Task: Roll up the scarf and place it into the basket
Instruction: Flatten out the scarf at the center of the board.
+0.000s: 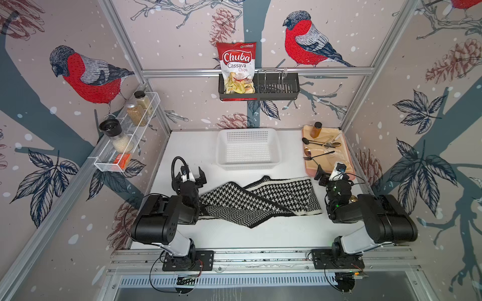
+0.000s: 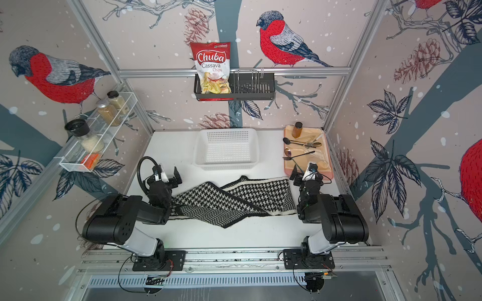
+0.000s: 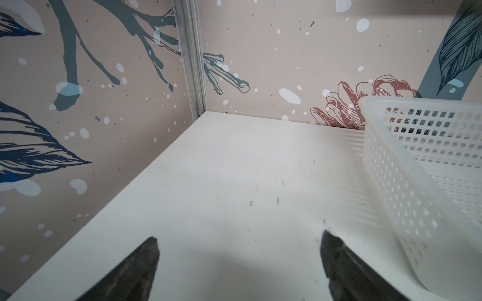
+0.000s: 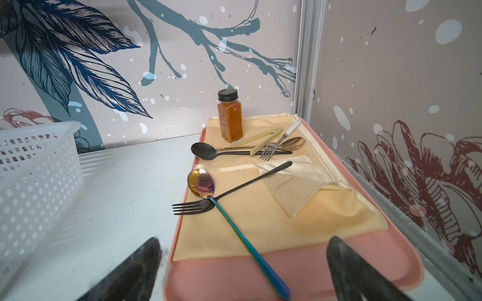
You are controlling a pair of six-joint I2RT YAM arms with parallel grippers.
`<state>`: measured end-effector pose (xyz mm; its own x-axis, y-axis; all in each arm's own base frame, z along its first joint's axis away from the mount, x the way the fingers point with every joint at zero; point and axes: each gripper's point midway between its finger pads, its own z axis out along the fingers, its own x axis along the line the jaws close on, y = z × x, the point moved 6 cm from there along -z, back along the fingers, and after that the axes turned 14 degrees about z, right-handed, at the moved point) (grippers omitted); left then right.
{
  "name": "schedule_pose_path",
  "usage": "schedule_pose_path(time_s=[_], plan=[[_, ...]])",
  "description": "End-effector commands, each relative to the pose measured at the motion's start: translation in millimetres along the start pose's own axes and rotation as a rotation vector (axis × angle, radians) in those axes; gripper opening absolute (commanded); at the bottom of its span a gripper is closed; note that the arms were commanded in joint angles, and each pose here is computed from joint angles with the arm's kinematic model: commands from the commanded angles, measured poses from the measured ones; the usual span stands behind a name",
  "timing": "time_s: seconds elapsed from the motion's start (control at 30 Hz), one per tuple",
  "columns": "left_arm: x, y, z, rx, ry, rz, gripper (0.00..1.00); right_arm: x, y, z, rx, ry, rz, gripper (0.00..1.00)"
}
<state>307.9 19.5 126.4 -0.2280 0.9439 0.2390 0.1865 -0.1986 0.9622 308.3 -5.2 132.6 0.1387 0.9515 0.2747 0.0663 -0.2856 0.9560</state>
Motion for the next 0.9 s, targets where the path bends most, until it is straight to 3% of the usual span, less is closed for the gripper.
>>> schedule_pose_path(time_s=[0.0,0.67,0.8,0.87], plan=[[2,11,0,-0.056,0.011,-0.004,0.98,2,4,0,-0.017,0.010,0.001,1.00],[-2,18,0,-0.059,0.008,0.020,0.97,9,8,3,0.003,0.042,-0.028,1.00],[-14,52,2,-0.004,0.133,0.127,0.97,29,20,9,0.021,0.012,-0.099,1.00],[-14,77,0,0.003,0.242,0.077,0.97,46,24,12,0.053,0.004,-0.135,1.00]])
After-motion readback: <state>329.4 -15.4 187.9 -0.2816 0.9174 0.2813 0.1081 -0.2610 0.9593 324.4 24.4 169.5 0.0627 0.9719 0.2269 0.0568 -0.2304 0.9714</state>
